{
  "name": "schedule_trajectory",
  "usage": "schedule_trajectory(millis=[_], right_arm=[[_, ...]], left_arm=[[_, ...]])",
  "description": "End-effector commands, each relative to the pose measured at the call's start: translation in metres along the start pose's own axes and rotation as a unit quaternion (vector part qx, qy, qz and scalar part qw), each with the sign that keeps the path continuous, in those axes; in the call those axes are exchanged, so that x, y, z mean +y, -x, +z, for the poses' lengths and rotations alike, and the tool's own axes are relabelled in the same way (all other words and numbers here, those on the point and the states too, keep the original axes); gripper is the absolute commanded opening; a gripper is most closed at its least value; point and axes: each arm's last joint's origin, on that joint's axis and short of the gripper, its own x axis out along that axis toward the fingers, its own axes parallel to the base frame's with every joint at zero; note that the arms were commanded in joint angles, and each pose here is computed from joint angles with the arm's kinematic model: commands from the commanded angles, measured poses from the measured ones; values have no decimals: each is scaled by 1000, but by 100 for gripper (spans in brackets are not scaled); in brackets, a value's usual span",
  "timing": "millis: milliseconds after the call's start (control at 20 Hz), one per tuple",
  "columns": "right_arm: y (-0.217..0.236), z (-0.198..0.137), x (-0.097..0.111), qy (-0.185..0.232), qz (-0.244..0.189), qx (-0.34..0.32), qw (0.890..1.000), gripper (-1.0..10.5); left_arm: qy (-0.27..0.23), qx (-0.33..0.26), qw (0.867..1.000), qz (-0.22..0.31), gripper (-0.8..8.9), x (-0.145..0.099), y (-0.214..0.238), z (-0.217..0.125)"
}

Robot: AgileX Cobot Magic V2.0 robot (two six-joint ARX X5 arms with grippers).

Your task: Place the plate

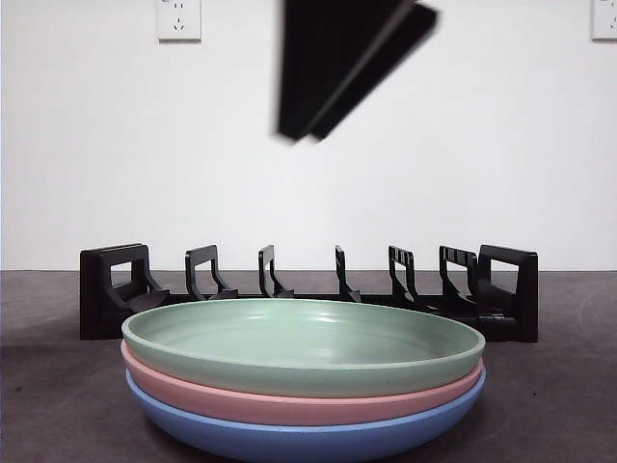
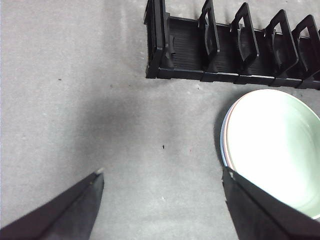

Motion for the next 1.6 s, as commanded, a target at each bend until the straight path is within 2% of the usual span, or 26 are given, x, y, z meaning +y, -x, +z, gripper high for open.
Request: schedule_trajectory(millis=[50, 250, 350, 450, 550, 600, 750, 800, 850, 900, 950, 1450, 1550, 1600], right_arm=[[10, -15, -30, -61, -38, -8, 997, 246], [29, -69, -80, -184, -97, -42, 977, 246], [38, -94, -98, -236, -132, -59, 961, 246], [51, -106, -114, -283, -167, -91, 940, 246], [61, -111, -127, -305, -207, -122, 921, 246], [62, -113, -129, -309, -217, -125, 917, 246], [63, -114, -131, -312, -224, -126, 915, 244], [64, -114, -131, -311, -224, -128, 915, 203], [63, -114, -131, -311, -224, -128, 915, 15], [64, -113, -131, -307, -226, -129, 915, 19], [64, -113, -132, -306, -228, -134, 915, 18], [64, -113, -132, -307, -227, -133, 915, 18], [64, -113, -132, -307, -227, -133, 915, 18], [64, -113, -132, -307, -227, -134, 915, 18]], left_arm=[[1, -19, 1000, -7, 375, -2, 5, 5], [3, -51, 998, -22, 375, -5, 5, 11], [1, -66, 997, -28, 375, -6, 6, 14], [-14, -74, 997, -31, 375, -7, 6, 16], [-15, -77, 996, -32, 375, -7, 6, 16], [-15, -77, 996, -32, 375, -7, 6, 16], [-15, -79, 996, -33, 374, -7, 6, 16], [-15, -81, 996, -34, 369, -7, 6, 17], [-16, -83, 996, -35, 236, -7, 7, 17], [-21, -80, 996, -34, -32, -7, 6, 16], [-23, -83, 996, -35, 4, -7, 7, 17], [-26, -83, 996, -35, 7, -7, 7, 16], [-52, -106, 993, -30, 7, -5, 9, 14], [-71, -143, 987, -21, 7, -2, 7, 12]])
